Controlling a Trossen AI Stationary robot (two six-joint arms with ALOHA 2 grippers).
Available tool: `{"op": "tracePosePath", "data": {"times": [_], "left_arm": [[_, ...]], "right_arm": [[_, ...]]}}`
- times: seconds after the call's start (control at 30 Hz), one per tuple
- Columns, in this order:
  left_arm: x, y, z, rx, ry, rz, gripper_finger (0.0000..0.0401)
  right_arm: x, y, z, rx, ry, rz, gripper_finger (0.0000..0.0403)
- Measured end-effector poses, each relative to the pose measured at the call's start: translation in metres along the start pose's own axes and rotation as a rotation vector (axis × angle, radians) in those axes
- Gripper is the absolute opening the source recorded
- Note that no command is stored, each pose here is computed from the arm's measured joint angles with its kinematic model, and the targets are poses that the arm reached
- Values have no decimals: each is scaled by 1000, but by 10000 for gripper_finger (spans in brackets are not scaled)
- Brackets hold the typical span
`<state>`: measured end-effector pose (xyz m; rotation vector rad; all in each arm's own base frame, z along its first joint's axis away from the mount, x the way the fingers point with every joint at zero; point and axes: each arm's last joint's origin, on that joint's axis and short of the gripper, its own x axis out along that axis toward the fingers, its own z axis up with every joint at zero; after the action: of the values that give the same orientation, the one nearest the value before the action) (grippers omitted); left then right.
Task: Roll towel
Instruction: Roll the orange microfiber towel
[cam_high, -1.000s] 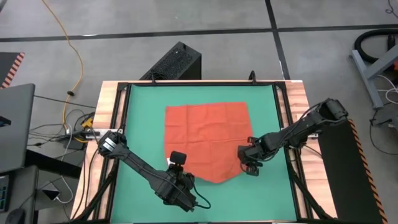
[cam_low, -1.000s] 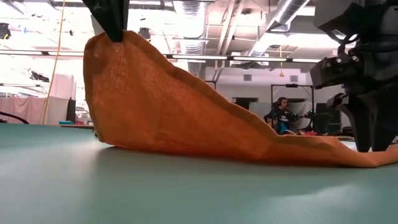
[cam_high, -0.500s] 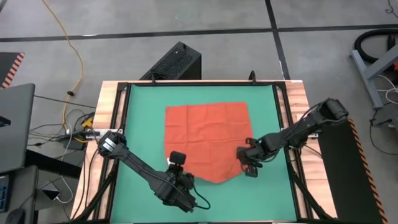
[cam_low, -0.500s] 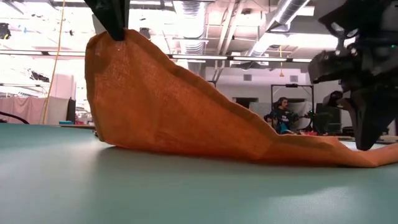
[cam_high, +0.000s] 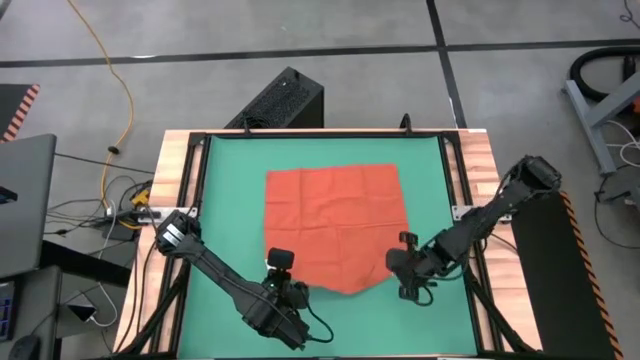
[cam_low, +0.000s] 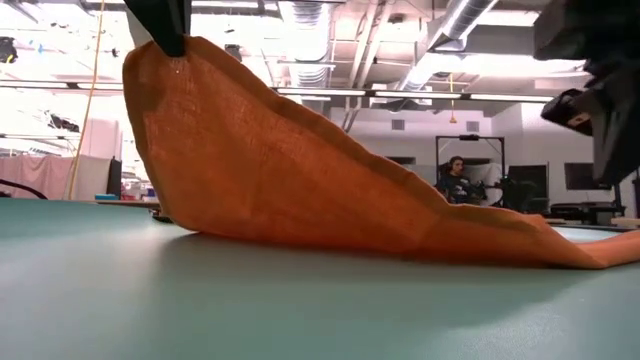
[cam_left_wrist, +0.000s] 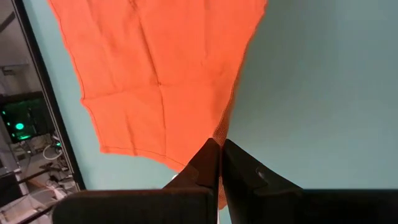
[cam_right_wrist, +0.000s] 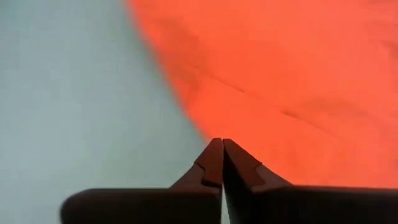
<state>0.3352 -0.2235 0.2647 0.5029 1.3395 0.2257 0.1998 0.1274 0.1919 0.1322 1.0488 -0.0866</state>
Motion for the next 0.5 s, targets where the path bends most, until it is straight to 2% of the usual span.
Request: {"op": "tracePosePath", "data": {"times": [0.1, 0.2, 0.37, 0.5], "left_arm": [[0, 0, 0, -1, -1, 0, 0], [0, 0, 0, -3, -1, 1, 0], [0, 0, 0, -4, -2, 3, 0], [0, 0, 0, -3, -2, 3, 0]], "right_arm": [[3, -18, 1, 92, 58, -103, 70], [6, -34, 3, 171, 146, -136, 116], [10, -44, 7, 177, 198, -118, 191], [20, -49, 7, 162, 246, -152, 222]]}}
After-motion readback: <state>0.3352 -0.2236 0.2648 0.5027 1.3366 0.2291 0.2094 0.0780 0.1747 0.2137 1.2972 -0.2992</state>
